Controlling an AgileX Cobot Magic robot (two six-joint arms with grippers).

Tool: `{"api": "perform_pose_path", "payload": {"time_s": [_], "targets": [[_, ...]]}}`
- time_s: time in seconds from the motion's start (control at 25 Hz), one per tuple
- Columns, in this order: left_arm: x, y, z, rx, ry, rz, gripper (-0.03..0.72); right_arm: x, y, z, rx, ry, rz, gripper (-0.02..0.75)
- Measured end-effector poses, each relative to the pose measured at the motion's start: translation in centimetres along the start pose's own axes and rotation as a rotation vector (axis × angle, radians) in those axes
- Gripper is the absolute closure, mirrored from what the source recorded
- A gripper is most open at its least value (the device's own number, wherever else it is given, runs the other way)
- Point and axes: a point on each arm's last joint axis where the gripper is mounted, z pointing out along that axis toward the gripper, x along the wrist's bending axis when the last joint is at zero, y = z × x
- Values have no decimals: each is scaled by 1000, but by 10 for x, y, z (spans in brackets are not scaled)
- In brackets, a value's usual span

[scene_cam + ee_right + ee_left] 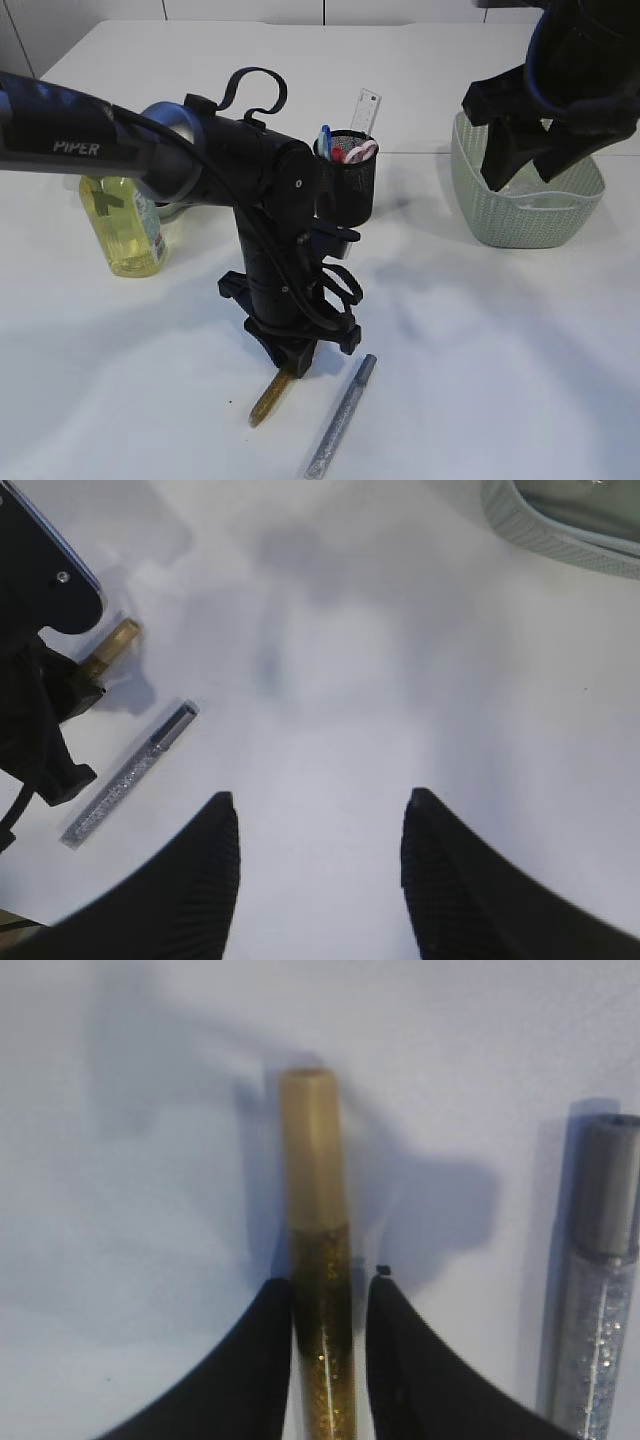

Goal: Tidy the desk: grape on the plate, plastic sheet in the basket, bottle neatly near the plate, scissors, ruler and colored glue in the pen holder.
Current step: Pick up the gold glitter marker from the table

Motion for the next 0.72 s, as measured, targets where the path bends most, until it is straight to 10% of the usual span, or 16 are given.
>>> {"api": "perform_pose_path", "payload": {"time_s": [0.72], "targets": [[1,1,0,-7,16,12,612,0,0,0,0,0,0,321]]}}
